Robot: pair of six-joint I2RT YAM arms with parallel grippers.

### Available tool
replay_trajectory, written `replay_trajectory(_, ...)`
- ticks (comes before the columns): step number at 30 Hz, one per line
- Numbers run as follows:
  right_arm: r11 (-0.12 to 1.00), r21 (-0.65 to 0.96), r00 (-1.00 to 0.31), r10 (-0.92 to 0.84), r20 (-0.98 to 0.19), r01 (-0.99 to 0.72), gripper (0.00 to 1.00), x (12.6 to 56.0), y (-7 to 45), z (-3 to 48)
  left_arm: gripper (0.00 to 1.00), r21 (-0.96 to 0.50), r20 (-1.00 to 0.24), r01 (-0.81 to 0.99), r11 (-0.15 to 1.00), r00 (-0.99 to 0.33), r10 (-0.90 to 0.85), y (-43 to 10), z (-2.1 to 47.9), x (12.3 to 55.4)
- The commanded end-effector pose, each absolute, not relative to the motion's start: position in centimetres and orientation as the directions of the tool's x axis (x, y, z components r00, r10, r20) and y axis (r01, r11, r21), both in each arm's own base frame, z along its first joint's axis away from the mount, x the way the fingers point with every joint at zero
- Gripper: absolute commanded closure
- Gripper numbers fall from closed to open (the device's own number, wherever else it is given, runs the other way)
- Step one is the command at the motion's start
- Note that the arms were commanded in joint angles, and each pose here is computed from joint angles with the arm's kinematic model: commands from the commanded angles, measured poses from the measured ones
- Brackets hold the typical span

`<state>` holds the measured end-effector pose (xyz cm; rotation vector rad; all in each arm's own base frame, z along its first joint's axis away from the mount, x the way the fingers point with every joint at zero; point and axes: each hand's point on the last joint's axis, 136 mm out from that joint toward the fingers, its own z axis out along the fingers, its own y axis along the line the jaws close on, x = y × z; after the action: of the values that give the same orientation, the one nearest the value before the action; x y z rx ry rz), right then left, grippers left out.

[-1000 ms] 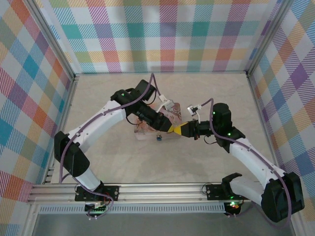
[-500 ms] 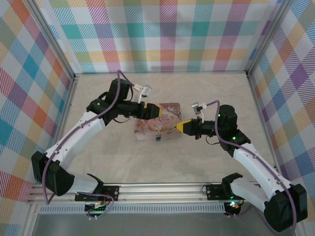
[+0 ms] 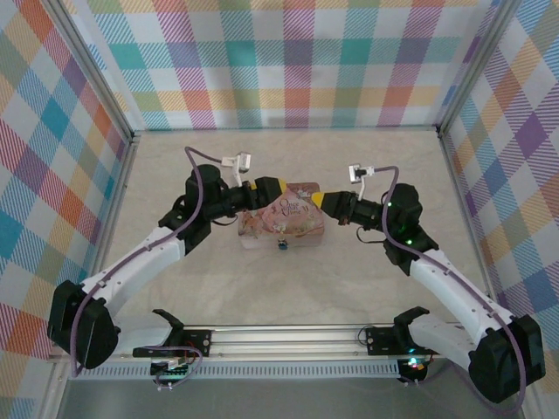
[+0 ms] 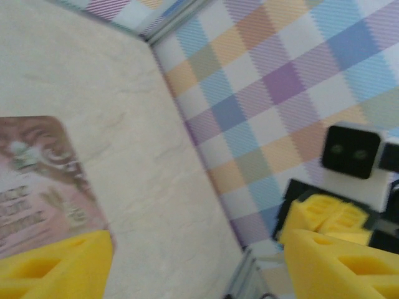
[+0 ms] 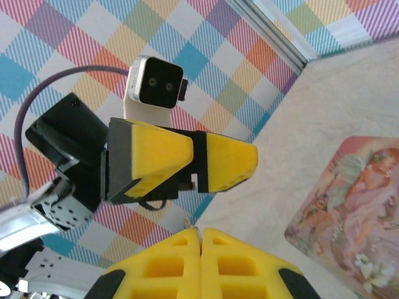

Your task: Unlock the padlock with the key

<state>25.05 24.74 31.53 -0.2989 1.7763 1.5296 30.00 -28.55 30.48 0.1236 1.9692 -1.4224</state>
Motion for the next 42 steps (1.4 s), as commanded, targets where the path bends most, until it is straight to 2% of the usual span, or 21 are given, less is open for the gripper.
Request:
replay_trajectory(1,0.212,0.735,-0.634,0.388,-0.669,-0.644,1.00,25.6,25.2,34.3,0.30,-0.788,-0.609,0.580,0.206,-0.688,-0.394,-30.3,35.7,29.3)
replay_trajectory(4,0.198,0.753,-0.643,0.414,-0.644,-0.627,1.00,25.9,25.3,34.1,0.30,-0.774,-0.618,0.617,0.140,-0.690,-0.377,-31.5,36.5,28.3)
replay_trajectory(8,0.171,0.747,-0.633,0.430,-0.644,-0.643,1.00,25.7,25.5,34.6,0.36,-0.768,-0.625,0.631,0.108,-0.703,-0.339,-32.6,36.7,27.5)
replay_trajectory(14,0.185,0.757,-0.629,0.453,-0.632,-0.627,1.00,26.3,25.5,34.2,0.56,-0.758,-0.635,0.647,0.083,-0.702,-0.323,-33.2,37.0,26.9)
replay_trajectory(22,0.178,0.777,-0.642,0.469,-0.607,-0.604,1.00,26.9,25.6,33.3,0.69,-0.751,-0.642,0.656,0.071,-0.702,-0.307,-33.5,37.1,26.5)
replay_trajectory(26,0.177,0.782,-0.638,0.486,-0.597,-0.597,1.00,27.1,25.5,33.1,0.82,-0.752,-0.644,0.654,0.084,-0.702,-0.303,-33.5,36.7,26.5)
replay_trajectory(30,0.186,0.785,-0.644,0.477,-0.598,-0.591,1.00,27.0,25.5,32.7,1.00,-0.747,-0.653,0.657,0.104,-0.695,-0.302,-33.3,36.6,26.6)
replay_trajectory(32,0.185,0.781,-0.653,0.455,-0.606,-0.596,1.00,26.7,25.7,32.5,1.00,-0.743,-0.660,0.658,0.126,-0.688,-0.300,-33.2,36.6,26.6)
replay_trajectory(33,0.192,0.780,-0.656,0.444,-0.610,-0.595,0.93,26.6,25.8,32.3,1.00,-0.740,-0.666,0.658,0.140,-0.686,-0.293,-33.1,36.5,26.6)
replay_trajectory(34,0.212,0.784,-0.661,0.437,-0.610,-0.583,0.79,26.6,25.7,31.8,1.00,-0.734,-0.674,0.661,0.156,-0.682,-0.284,-33.0,36.5,26.6)
replay_trajectory(35,0.230,0.783,-0.660,0.431,-0.615,-0.579,0.70,26.6,25.6,31.5,1.00,-0.733,-0.678,0.659,0.172,-0.683,-0.272,-33.0,36.2,26.6)
replay_trajectory(36,0.258,0.779,-0.662,0.417,-0.623,-0.571,0.65,26.5,25.4,31.0,1.00,-0.731,-0.682,0.656,0.188,-0.684,-0.259,-33.0,36.0,26.6)
replay_trajectory(39,0.309,0.752,-0.650,0.379,-0.659,-0.582,0.59,25.9,24.9,31.2,1.00,-0.720,-0.694,0.660,0.215,-0.690,-0.206,-33.0,35.6,26.1)
replay_trajectory(42,0.306,0.734,-0.646,0.348,-0.679,-0.606,0.53,25.3,24.7,31.9,1.00,-0.719,-0.693,0.660,0.218,-0.706,-0.148,-33.1,35.0,25.5)
